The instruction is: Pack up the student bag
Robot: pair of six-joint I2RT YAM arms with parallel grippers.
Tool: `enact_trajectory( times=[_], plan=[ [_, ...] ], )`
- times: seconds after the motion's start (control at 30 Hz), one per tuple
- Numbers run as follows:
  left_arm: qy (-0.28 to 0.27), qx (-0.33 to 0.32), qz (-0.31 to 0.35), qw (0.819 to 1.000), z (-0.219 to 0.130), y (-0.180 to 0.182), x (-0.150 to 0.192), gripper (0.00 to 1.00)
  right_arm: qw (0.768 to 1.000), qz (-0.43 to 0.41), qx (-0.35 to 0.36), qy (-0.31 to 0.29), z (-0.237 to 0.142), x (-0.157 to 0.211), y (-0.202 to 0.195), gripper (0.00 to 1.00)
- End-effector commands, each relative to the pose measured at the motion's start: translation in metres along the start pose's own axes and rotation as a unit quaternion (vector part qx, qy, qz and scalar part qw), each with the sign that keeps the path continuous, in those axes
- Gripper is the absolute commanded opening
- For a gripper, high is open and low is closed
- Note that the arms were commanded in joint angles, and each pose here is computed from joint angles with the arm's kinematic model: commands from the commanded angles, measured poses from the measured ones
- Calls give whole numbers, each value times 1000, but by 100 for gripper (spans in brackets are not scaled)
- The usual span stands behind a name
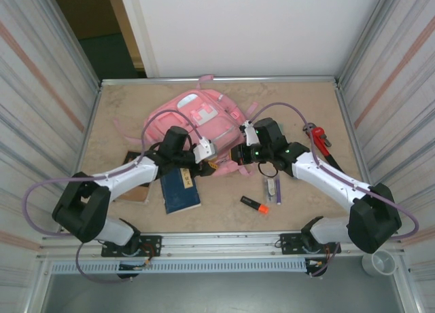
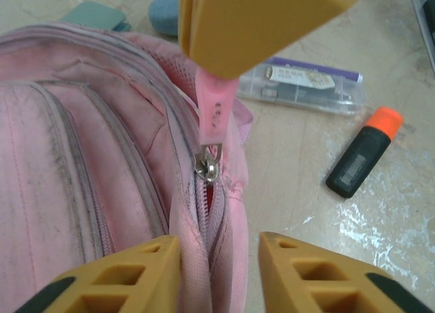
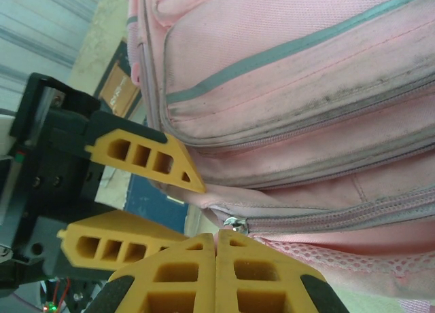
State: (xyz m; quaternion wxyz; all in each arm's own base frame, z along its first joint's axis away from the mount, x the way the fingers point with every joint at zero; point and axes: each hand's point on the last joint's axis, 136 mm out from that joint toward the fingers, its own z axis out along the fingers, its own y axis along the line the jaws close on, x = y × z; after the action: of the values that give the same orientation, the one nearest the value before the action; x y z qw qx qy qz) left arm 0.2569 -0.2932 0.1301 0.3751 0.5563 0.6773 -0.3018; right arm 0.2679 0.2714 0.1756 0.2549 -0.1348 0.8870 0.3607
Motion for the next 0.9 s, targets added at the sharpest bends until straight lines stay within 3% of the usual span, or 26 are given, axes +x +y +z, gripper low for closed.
enact_trajectory(
  times=[0.0, 0.33, 0.7, 0.8, 0.87],
  plan=[
    [6, 10, 9, 1000, 6, 0, -3, 32, 999, -11, -30, -34, -10, -23, 21, 0],
    [-8, -19, 11, 1000, 2, 6, -5, 0, 999, -24, 23, -39, -12, -17, 5, 0],
    [-100, -31, 39, 994, -40, 2, -28, 0, 967, -98, 224, -75, -37, -26, -49, 0],
    [-97, -40, 46, 993, -43, 3, -26, 0, 960, -114, 244, -82, -40, -30, -52, 0],
    [-101, -45, 41, 993, -44, 6, -29, 0, 971, -128, 189, -65, -31, -24, -36, 0]
  ],
)
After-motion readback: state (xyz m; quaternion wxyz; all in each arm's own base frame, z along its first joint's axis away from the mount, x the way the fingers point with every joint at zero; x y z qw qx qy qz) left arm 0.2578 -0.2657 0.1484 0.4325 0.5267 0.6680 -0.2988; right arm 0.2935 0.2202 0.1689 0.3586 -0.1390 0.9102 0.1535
